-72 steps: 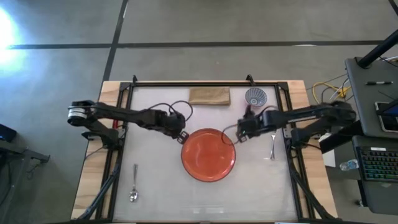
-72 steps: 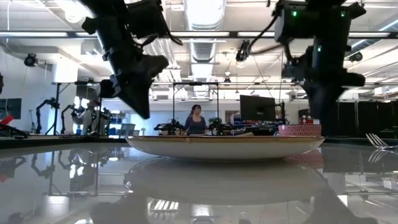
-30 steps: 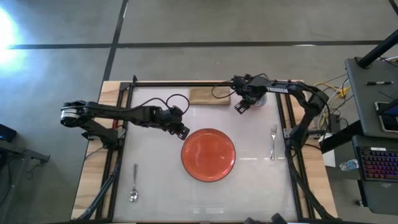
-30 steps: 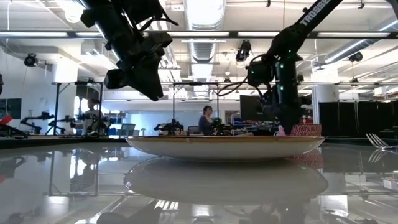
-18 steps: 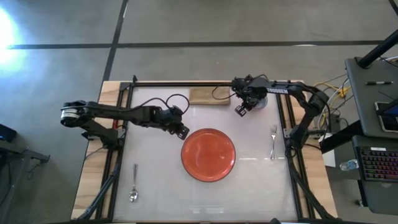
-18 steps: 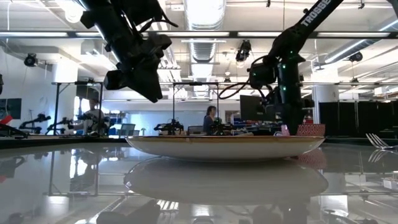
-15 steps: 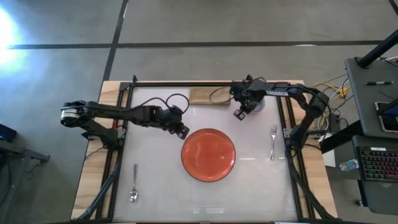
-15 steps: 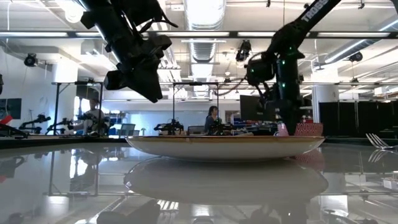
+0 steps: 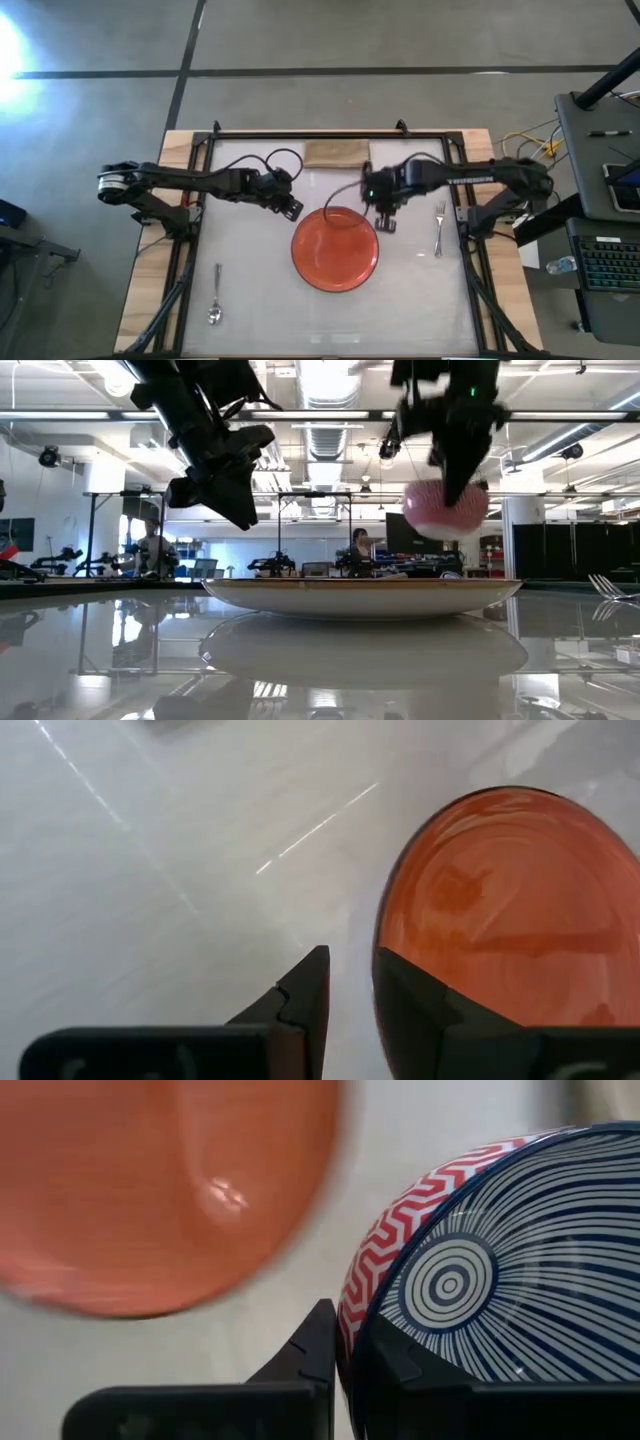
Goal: Set table place
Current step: Put the bowl on top of the orange plate
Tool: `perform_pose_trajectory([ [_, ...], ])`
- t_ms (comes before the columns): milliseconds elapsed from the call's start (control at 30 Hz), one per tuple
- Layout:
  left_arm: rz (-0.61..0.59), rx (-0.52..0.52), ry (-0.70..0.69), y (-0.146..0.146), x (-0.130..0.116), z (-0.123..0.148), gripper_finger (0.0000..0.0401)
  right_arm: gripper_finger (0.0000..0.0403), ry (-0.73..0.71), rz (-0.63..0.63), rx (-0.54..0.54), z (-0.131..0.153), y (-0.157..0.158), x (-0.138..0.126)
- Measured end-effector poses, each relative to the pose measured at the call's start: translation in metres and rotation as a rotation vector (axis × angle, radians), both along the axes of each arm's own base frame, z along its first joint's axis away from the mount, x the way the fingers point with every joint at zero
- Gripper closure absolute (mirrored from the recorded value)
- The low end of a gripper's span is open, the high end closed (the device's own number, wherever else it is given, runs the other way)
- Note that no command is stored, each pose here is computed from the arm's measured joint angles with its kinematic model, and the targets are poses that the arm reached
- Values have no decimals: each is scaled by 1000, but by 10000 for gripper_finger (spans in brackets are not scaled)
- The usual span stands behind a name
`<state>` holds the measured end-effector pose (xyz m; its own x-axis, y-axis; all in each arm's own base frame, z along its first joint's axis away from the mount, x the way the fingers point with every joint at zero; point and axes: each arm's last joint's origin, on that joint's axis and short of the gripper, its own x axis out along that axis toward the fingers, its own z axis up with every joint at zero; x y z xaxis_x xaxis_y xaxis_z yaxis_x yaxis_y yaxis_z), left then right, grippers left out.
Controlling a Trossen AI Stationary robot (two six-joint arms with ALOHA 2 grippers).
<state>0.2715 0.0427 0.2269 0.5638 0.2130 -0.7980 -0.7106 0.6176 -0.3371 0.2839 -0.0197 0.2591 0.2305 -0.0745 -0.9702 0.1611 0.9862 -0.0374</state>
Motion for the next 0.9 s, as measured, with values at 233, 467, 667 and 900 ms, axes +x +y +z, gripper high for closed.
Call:
perform_pose_trajectory([
  [233, -55, -105, 20, -13, -5, -8, 335, 389, -31, 230, 34, 9, 57, 36],
  [467, -34, -28, 45, -66, -29, 4, 335, 390, 46, 312, 30, -10, 105, 60],
  [667, -50, -20, -44, -102, -53, 19, 335, 390, 14, 253, 11, -12, 133, 77],
  [900, -95, -43, -60, -130, -62, 18, 335, 390, 67, 265, -3, -40, 143, 104],
])
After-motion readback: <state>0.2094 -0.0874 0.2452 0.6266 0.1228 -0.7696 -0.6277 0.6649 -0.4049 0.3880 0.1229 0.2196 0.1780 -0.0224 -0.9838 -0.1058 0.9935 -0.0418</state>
